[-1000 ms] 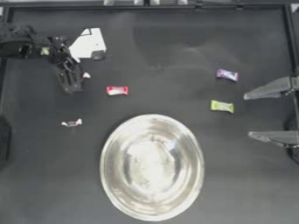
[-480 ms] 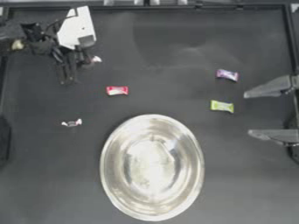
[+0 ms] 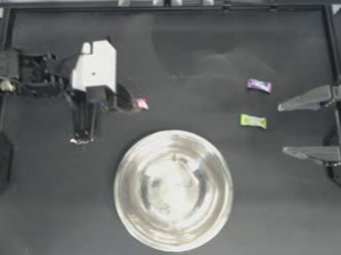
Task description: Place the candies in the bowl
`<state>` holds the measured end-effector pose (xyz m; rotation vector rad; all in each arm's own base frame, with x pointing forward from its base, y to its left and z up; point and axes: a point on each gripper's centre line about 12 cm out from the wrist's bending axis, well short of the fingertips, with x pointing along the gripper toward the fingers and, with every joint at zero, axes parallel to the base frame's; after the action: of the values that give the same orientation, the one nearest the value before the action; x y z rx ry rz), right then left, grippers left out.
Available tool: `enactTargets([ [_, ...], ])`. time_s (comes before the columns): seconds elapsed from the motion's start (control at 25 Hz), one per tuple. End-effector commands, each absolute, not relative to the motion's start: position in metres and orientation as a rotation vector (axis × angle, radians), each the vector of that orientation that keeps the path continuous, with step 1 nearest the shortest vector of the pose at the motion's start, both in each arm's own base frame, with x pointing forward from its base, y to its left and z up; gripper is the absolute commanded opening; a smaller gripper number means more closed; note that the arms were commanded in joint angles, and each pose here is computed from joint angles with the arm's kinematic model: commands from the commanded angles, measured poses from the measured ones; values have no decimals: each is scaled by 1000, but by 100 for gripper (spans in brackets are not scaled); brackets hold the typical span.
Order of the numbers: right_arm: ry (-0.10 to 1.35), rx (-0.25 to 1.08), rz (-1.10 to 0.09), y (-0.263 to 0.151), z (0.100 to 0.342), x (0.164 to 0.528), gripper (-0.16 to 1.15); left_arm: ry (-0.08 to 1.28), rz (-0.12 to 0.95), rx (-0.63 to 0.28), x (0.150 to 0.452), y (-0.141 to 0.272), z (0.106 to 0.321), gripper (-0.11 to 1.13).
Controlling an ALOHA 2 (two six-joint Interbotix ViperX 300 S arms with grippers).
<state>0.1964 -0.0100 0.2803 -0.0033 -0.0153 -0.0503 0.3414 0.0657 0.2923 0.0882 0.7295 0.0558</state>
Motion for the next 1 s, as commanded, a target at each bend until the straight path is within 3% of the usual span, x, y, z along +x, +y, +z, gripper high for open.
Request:
enactTargets([
  [0.04,-26,4,-53,-11,284,197,99,673,-8,117,362,41,304,6],
  [0.56,-26,8,-54,-11,284,197,99,788,-134,118,424,-4,235,6],
  [0.76,-23,10,-55,-11,284,197,99,814,-143,117,430,-7,224,12],
  [0.88,-23,9,-54,-11,284,197,99,821,-145,117,431,-7,220,34],
  [1.0,-23,10,-55,-11,284,197,99,823,-143,113,432,-7,219,76],
])
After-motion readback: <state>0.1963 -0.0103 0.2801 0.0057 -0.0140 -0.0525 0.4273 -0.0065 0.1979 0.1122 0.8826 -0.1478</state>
